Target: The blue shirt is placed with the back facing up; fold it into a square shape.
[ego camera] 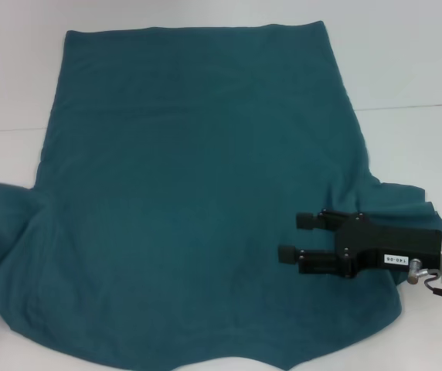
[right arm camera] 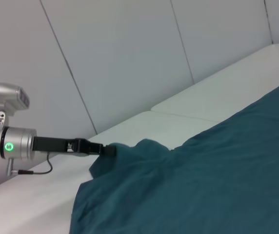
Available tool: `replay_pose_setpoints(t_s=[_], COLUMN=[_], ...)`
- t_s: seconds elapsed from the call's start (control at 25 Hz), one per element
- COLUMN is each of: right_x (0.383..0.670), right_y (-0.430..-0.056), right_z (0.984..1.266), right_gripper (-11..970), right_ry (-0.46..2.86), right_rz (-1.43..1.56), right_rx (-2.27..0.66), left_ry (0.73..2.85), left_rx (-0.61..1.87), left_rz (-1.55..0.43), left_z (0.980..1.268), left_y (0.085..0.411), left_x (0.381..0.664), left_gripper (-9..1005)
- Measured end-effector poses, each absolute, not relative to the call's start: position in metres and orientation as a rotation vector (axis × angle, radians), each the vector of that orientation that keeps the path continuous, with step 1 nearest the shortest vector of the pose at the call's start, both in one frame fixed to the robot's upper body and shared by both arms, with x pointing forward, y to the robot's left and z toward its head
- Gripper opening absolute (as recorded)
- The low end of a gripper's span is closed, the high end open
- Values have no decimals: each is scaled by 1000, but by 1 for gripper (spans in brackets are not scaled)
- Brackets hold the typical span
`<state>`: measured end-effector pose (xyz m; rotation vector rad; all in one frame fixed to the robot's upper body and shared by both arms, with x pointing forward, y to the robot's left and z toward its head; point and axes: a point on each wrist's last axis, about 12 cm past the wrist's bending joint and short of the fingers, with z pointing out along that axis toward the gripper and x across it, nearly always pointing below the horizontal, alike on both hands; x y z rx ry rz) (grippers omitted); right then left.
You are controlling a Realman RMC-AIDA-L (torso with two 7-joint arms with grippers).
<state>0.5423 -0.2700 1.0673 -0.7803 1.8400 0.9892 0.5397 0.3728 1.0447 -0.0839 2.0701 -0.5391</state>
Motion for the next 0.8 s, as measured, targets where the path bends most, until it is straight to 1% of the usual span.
replay_pose_setpoints(t_s=[0.24,0.52,0.8], right_x=[541,539,539], right_y=[-266,-264,-263], right_z=[1066,1063,1063], right_gripper=[898,898,898], right_ry=[1839,1849,1858], right_rz=[1002,1023,1035], right_rx=[-774,-756,-743], left_ry=[2049,2033,2023], left_rx=[-64,-53,-41], left_rz=[-473,-420,-463], left_z=[1061,1071,1077], left_y=[384,393,388], left_x=[553,559,564], left_gripper=[21,20,21])
